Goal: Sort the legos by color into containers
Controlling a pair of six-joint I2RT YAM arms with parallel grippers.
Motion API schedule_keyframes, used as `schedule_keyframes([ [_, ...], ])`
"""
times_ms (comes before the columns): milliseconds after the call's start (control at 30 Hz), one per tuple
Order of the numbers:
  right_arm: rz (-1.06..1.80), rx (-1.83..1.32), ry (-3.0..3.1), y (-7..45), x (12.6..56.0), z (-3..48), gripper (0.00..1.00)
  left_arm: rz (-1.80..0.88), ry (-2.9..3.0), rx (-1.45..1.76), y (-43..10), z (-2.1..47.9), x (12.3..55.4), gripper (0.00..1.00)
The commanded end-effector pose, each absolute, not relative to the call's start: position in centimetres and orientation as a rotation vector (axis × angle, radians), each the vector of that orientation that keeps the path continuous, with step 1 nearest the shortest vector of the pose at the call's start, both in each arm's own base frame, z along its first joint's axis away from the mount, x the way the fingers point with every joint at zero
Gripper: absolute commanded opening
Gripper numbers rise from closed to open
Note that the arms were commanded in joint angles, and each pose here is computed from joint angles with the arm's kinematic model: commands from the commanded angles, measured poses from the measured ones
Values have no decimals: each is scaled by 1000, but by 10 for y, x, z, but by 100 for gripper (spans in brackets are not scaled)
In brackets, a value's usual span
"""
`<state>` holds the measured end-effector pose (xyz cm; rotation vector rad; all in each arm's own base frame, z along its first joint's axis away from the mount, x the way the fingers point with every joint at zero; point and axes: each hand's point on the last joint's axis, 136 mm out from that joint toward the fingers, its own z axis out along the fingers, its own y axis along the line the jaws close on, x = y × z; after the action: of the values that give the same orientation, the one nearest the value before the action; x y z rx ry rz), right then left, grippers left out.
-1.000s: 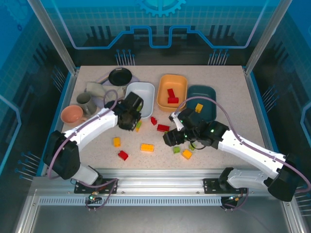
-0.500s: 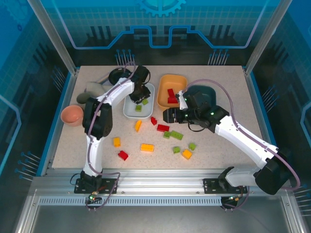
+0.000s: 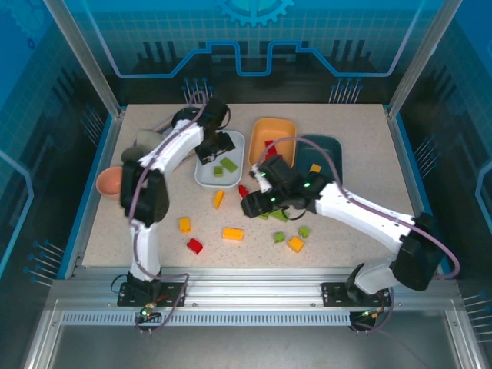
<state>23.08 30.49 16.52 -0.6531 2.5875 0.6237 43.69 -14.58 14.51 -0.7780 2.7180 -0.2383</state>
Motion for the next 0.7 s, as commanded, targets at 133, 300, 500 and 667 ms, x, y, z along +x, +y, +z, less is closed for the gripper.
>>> schedule_keyframes([
  [133, 724, -808, 2567, 402, 220, 146, 72, -137, 2389, -977, -55, 245, 294, 75],
  [300, 661, -748, 2669, 458, 214, 108, 75, -236, 2200, -1027, -17, 267, 213, 75],
  [500, 531, -649, 2729, 506, 209, 81, 86, -322, 2166, -959, -3, 273, 158, 76],
  [667, 359, -544, 2787, 510, 217, 48, 85, -378, 2179, -911, -2, 271, 136, 78],
])
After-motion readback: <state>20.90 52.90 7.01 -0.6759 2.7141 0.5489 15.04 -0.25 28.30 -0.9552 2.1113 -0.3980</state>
